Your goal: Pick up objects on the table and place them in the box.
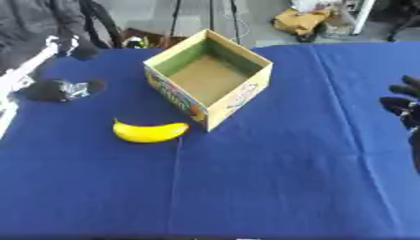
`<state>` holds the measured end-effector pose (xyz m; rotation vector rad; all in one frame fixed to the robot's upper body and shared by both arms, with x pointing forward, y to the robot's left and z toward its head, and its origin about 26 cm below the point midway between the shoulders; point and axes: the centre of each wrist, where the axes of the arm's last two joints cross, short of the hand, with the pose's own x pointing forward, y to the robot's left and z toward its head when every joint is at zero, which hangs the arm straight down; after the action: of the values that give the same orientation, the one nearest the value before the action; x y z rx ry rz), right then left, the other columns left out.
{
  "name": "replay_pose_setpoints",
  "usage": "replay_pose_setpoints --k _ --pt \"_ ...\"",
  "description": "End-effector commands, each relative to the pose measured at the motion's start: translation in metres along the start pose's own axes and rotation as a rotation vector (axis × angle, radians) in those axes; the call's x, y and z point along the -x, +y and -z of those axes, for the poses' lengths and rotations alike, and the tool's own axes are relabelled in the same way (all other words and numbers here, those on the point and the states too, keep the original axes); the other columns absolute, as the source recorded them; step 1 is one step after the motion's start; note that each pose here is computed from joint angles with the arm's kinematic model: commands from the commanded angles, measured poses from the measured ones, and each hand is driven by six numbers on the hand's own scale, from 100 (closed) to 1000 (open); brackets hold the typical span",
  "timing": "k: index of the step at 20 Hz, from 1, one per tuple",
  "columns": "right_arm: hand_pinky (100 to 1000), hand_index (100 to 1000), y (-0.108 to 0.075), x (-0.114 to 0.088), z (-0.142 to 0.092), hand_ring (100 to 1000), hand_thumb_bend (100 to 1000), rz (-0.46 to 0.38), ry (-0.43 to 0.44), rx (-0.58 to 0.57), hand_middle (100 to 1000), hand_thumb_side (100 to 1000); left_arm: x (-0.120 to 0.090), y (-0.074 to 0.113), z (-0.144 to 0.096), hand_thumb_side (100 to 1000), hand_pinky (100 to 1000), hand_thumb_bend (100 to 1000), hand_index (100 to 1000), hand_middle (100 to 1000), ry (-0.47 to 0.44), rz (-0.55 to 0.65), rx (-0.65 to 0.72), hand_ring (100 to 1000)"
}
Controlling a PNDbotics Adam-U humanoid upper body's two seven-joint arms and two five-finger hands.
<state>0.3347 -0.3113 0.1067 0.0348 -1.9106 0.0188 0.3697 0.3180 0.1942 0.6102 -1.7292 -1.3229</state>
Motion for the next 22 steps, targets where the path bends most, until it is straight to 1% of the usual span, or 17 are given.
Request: replay_pose_setpoints --k 1,4,7,8,9,14,15,16,19,22 --pt "819 807 -0.004 -0.009 0.003 678 100 -0.023 -0.020 -0.014 680 919 -0.003 0.013 0.012 529 781 633 780 705 0.022 0.170 0.115 741" --pt "819 807 -0.004 -0.009 0.003 678 100 -0.023 -0.018 -0.017 680 919 -0.003 0.007 0.028 526 769 642 774 689 0.025 0.244 0.203 724" --pt "819 807 -0.004 -0.008 0.003 678 100 -0.023 -0.017 -0.018 680 919 -0.003 -0.002 0.038 521 762 626 772 681 0.026 0.277 0.257 714" --pt "819 807 -0.003 -0.008 0.003 678 100 -0.023 -0.017 -0.018 680 919 -0.002 -0.007 0.041 502 758 689 770 676 0.025 0.284 0.277 708" --pt "819 807 -0.003 -0.008 0.003 678 100 -0.022 -0.017 -0.019 680 919 -0.002 -0.010 0.044 521 758 625 770 676 0.023 0.289 0.292 708" --pt "819 807 -0.003 -0.008 0.003 678 100 -0.021 -0.017 -0.020 680 919 0.000 -0.025 0.052 526 750 634 766 646 0.022 0.306 0.344 694" --pt "819 807 -0.003 -0.008 0.003 677 100 -0.021 -0.017 -0.021 680 919 0.000 -0.029 0.053 536 742 639 762 629 0.022 0.310 0.361 658" --pt "819 807 -0.003 -0.008 0.003 677 100 -0.021 -0.017 -0.021 680 919 0.000 -0.034 0.055 541 740 645 763 627 0.022 0.313 0.380 650" --pt "819 807 -0.002 -0.008 0.003 677 100 -0.020 -0.017 -0.022 680 919 0.000 -0.046 0.059 542 740 651 763 629 0.028 0.323 0.410 652" --pt "819 807 -0.002 -0.008 0.003 677 100 -0.019 -0.017 -0.022 680 919 0.000 -0.052 0.062 536 744 650 765 635 0.031 0.349 0.421 659"
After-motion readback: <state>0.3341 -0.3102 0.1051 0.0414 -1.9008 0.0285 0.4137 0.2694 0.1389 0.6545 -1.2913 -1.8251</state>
